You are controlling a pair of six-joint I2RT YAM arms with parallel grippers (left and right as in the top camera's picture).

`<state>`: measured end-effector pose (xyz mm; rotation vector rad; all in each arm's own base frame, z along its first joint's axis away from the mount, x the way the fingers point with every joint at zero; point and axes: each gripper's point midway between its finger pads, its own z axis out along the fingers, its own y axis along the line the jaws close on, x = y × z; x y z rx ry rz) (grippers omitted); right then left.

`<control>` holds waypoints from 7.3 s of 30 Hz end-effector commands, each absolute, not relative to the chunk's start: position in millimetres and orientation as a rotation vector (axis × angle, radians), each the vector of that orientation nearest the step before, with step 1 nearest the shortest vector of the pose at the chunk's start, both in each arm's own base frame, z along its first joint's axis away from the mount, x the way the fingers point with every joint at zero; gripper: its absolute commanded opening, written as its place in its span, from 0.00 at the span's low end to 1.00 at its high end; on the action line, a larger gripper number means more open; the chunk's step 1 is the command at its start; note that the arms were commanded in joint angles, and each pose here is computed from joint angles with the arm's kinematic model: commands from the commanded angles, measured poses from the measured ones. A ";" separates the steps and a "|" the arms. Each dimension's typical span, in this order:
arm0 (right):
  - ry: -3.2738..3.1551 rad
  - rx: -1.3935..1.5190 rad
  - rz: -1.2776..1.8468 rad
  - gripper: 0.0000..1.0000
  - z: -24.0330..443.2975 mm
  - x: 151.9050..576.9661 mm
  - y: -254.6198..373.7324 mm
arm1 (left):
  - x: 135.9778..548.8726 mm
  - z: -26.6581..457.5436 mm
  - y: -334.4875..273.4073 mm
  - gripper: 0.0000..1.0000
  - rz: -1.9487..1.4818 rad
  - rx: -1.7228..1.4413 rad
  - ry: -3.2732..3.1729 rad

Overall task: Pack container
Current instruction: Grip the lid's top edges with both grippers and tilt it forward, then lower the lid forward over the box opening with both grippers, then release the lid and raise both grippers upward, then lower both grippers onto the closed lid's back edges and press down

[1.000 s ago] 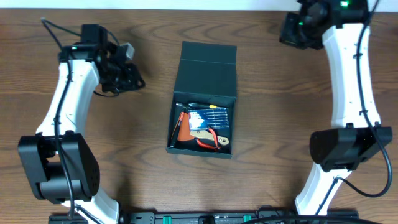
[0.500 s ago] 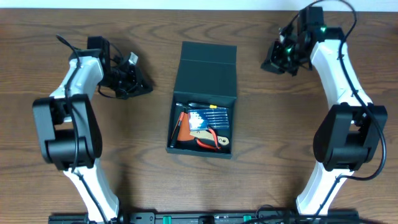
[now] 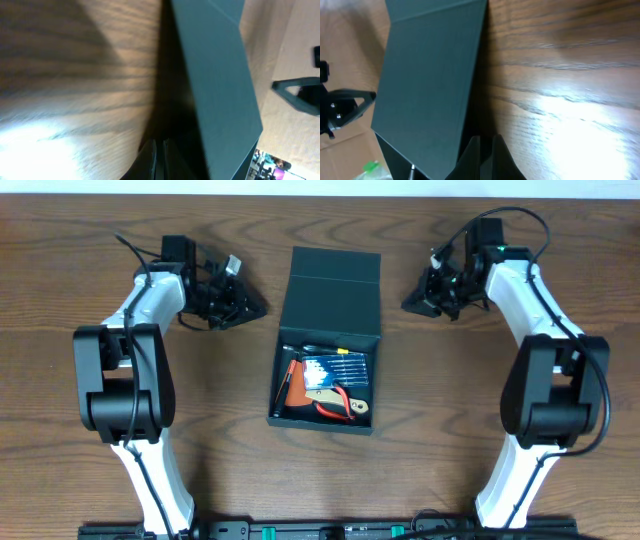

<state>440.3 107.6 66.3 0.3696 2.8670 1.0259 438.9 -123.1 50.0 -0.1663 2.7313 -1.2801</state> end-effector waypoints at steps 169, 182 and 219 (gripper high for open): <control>2.873 -0.855 0.683 0.03 208.1 375.5 160.0 | 340.4 224.2 -123.2 0.06 -0.653 0.359 2.879; 2.889 -0.759 0.577 0.01 210.0 388.2 140.2 | 334.0 246.4 -110.7 0.06 -0.537 0.363 2.813; 2.703 0.008 0.154 0.02 328.2 358.3 101.7 | 348.9 240.5 -113.3 0.06 -0.050 0.331 2.772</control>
